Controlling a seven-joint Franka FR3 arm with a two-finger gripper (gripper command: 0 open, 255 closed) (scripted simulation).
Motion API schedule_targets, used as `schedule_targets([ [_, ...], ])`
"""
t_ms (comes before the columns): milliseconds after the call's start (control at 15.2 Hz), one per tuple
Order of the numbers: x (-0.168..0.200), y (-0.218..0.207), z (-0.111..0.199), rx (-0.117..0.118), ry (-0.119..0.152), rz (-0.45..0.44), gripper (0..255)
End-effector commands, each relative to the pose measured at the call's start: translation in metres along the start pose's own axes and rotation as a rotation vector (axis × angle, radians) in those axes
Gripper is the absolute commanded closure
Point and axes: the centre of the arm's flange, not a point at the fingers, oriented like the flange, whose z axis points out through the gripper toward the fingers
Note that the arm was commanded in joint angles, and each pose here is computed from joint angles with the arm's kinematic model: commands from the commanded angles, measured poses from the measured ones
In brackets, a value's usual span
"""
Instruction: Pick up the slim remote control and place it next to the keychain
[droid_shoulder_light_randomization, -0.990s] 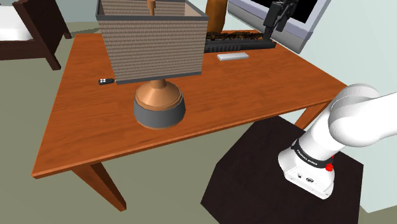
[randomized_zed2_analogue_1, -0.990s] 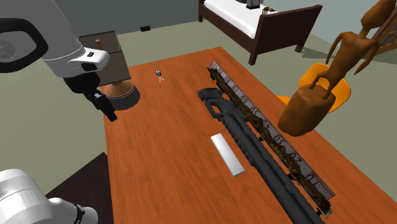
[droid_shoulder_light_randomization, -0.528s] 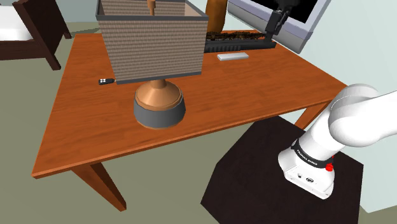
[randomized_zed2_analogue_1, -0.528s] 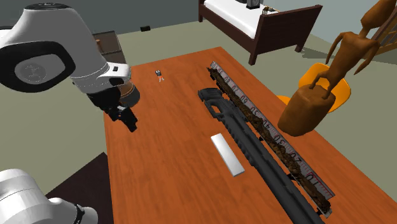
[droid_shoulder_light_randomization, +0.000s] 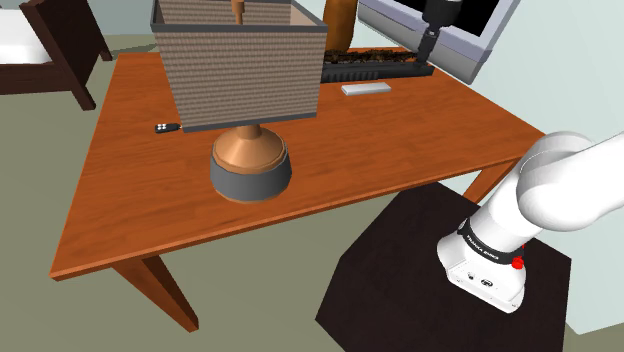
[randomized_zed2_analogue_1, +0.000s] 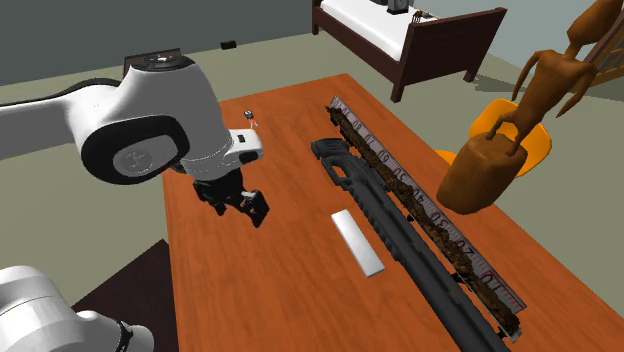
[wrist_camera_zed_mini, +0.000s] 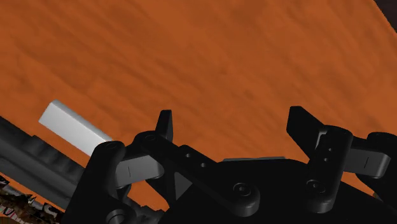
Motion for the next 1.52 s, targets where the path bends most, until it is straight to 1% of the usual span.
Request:
schedule_targets([
  [0,0.008,0.024,0.016,0.004,0.002,-0.054,0],
  [330,0.028,0.078,0.052,0.017,0.006,-0.178,0],
  [726,0.06,0.138,0.096,0.034,0.011,-0.328,0],
  [1452,0.141,0.231,0.179,0.064,0.021,-0.602,0],
])
